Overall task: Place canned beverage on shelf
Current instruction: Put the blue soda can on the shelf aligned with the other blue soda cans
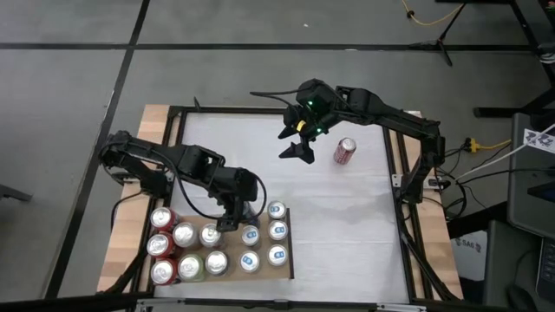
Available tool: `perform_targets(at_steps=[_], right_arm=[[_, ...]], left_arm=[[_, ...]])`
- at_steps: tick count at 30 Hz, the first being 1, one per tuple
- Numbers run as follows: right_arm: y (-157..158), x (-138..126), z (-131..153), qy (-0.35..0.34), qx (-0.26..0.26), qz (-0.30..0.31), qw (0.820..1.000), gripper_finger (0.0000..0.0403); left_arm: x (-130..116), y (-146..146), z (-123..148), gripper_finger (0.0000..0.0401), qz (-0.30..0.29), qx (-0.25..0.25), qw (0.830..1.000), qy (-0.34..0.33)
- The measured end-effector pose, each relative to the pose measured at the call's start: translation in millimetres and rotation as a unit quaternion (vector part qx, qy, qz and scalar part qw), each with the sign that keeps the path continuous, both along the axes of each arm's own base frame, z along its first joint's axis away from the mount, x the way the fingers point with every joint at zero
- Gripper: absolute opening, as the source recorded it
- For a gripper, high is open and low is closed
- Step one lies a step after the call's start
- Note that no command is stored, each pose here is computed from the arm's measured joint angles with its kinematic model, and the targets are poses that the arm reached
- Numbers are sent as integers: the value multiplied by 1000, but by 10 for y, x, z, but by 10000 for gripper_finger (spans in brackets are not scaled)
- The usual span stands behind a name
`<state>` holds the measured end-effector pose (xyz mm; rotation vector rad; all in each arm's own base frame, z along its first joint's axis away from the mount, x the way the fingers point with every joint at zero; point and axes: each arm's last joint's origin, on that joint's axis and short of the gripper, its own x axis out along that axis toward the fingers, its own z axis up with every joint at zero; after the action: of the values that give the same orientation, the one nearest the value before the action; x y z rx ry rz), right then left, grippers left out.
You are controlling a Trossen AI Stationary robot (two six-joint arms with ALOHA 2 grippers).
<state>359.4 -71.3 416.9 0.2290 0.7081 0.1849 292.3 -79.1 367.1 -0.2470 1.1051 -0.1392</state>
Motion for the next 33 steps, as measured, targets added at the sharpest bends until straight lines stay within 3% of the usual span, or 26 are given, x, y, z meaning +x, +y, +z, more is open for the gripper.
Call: perform_targets(at_steps=[33], right_arm=[[2, -8, -14, 9, 2, 0, 1000, 331]], left_arm=[[34, -2, 18, 250, 5, 4, 1000, -21]])
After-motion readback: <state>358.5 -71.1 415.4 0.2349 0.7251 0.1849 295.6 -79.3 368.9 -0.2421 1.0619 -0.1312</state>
